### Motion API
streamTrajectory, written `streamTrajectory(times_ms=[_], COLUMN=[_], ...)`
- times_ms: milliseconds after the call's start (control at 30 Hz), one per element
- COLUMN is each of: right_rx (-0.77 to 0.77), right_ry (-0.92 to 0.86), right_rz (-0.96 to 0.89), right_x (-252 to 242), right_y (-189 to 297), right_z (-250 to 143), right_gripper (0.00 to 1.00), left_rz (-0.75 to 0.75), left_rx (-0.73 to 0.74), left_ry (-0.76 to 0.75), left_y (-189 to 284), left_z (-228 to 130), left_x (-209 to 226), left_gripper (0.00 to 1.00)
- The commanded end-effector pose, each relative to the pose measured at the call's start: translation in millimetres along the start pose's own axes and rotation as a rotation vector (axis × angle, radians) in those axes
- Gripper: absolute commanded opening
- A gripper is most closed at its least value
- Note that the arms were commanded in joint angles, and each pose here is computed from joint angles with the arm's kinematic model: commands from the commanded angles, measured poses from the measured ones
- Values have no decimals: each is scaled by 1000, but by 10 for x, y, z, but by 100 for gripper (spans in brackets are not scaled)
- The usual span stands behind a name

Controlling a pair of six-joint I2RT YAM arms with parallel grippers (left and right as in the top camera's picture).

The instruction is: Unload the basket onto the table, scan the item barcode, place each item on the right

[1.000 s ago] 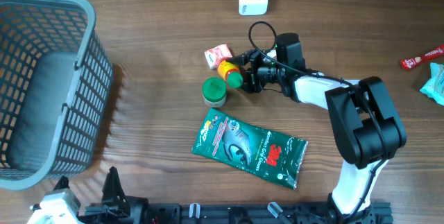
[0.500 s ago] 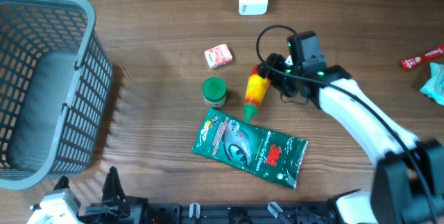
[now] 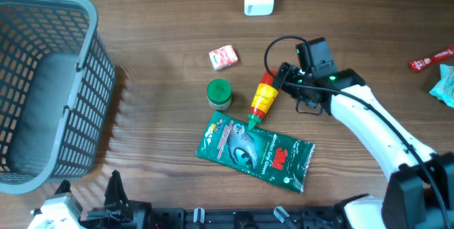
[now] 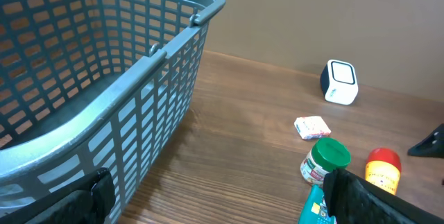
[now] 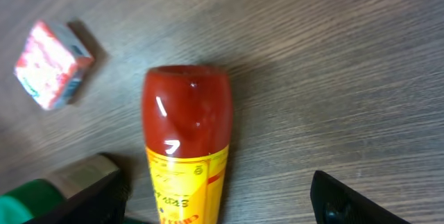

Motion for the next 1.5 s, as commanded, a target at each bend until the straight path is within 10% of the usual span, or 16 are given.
streamTrajectory(times_ms=[0,400,733,867,1467], right_rx=[-21,31,159,171,124], right_ry=[27,-6,0,-2,413], right_rz=[9,-145,-232,-226,533], right_x=[255,345,200,202,398], right_y=[-126,-642,-869,-868,537], right_z=[-9,-161,-347,-358,-58], right_gripper=[83,71,80,50,40], left_rz=[13,13,13,13,13], left_rx=[-14,-14,-14,-14,-14], left_ry=[-9,-9,-9,-9,-9], left_y=[14,14,14,14,14], left_z=[7,7,7,7,7], left_x=[9,9,9,9,9], left_gripper=[100,100,100,100,100])
Point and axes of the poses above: each gripper's point midway between its finger pads, its own y axis back along the fingers, its own x axis along the line the jaws close on, z = x × y, the point moved 10 cm from there along y, back along the fingers, and after that the axes turned 12 degrees about y, right-handed, at the moved point
